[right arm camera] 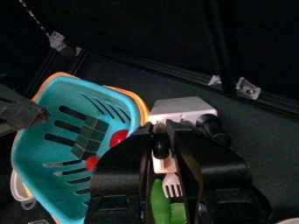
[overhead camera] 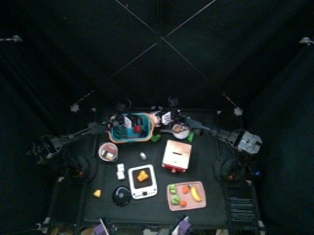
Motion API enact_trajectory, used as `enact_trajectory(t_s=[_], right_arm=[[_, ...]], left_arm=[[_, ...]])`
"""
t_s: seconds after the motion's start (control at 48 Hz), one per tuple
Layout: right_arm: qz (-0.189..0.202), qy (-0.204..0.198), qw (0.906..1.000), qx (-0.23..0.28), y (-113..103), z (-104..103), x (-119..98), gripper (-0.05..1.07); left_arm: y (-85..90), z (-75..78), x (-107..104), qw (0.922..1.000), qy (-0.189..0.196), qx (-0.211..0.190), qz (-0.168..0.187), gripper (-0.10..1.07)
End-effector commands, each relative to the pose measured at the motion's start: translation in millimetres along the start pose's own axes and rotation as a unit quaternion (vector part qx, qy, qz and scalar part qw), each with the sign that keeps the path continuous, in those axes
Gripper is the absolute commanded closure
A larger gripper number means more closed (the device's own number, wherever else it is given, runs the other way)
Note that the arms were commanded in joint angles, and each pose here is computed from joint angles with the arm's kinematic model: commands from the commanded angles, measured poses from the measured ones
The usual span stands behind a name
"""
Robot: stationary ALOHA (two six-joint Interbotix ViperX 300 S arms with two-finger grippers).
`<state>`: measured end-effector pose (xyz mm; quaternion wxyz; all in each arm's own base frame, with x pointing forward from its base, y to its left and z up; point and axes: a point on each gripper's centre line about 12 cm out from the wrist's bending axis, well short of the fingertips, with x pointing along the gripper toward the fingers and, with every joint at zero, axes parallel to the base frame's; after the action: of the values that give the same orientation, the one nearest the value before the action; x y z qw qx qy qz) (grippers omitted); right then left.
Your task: Fix holder
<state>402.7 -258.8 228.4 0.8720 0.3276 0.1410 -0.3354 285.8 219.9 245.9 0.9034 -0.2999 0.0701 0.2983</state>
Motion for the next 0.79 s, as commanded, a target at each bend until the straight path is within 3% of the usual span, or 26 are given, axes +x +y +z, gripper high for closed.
enact_trajectory(t_s=[0.0, 0.208, 0.417, 0.542, 0.771], right_arm=[[0.010, 0.001, 0.9999, -0.009, 17, -1, 3, 0.44], [-0.035, 0.022, 0.9981, -0.046, 21, -7, 13, 0.43], [-0.085, 0.028, 0.9916, -0.094, 28, -5, 9, 0.41], [-0.085, 0.029, 0.9904, -0.105, 36, -8, 8, 0.36], [-0.071, 0.032, 0.9909, -0.109, 54, -15, 5, 0.17]], left_arm=[[-4.2, 9.2, -5, 0.9999, -0.015, 0.000, -0.007, 0.54], [-3.3, 5.7, -11, 0.9999, -0.014, 0.000, -0.006, 0.54], [-3.8, 3.8, -19, 0.9998, -0.017, 0.000, -0.008, 0.54], [-4.8, 2.5, -26, 0.9998, -0.019, 0.001, -0.010, 0.54], [-8.3, 1.3, -40, 0.9995, -0.027, 0.003, -0.017, 0.54]])
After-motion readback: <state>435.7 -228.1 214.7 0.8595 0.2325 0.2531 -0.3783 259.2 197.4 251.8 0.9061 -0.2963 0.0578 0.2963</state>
